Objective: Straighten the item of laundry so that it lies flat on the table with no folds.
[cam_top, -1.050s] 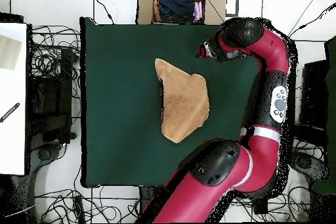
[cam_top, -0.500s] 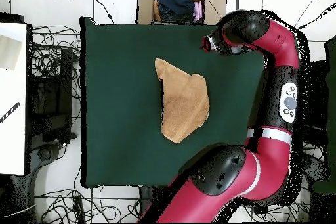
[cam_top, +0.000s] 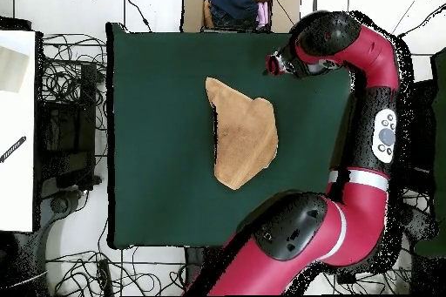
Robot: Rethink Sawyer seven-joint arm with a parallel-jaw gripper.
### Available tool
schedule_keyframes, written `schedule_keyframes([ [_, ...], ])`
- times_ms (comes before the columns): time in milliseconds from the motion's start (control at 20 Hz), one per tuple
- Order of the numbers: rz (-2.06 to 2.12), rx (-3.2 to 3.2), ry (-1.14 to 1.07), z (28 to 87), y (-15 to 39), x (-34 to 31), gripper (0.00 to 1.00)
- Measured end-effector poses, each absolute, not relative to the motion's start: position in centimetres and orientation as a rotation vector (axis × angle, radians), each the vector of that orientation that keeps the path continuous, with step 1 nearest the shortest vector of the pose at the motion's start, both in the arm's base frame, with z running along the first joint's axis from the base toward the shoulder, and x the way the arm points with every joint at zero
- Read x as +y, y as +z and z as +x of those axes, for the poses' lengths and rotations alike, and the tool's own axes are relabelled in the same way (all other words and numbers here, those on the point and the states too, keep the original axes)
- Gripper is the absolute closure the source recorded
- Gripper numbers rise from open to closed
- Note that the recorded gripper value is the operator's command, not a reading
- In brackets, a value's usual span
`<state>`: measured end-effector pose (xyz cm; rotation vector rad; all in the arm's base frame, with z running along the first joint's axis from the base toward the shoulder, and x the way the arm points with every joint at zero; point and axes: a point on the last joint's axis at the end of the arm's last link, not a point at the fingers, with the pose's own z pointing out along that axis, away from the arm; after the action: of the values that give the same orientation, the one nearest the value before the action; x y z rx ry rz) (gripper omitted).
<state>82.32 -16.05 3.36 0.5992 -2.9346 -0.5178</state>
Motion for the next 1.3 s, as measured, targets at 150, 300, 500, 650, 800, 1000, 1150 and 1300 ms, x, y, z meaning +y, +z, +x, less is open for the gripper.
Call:
schedule_keyframes([
  [150,0.591,-2.871,-0.566,81.4,2.6,-15.8,0.00],
  [300,0.578,-2.829,-0.600,80.6,1.4,-15.6,0.00],
  [500,0.553,-2.789,-0.641,79.5,-1.2,-15.4,0.00],
  [650,0.533,-2.770,-0.665,78.8,-3.3,-15.3,0.00],
  [800,0.522,-2.760,-0.678,78.3,-4.5,-15.2,0.00],
  [1000,0.505,-2.742,-0.706,77.7,-6.1,-14.9,0.00],
  [1150,0.497,-2.744,-0.708,77.8,-5.9,-15.3,0.00],
  [1300,0.489,-2.744,-0.709,77.8,-6.0,-15.5,0.00],
])
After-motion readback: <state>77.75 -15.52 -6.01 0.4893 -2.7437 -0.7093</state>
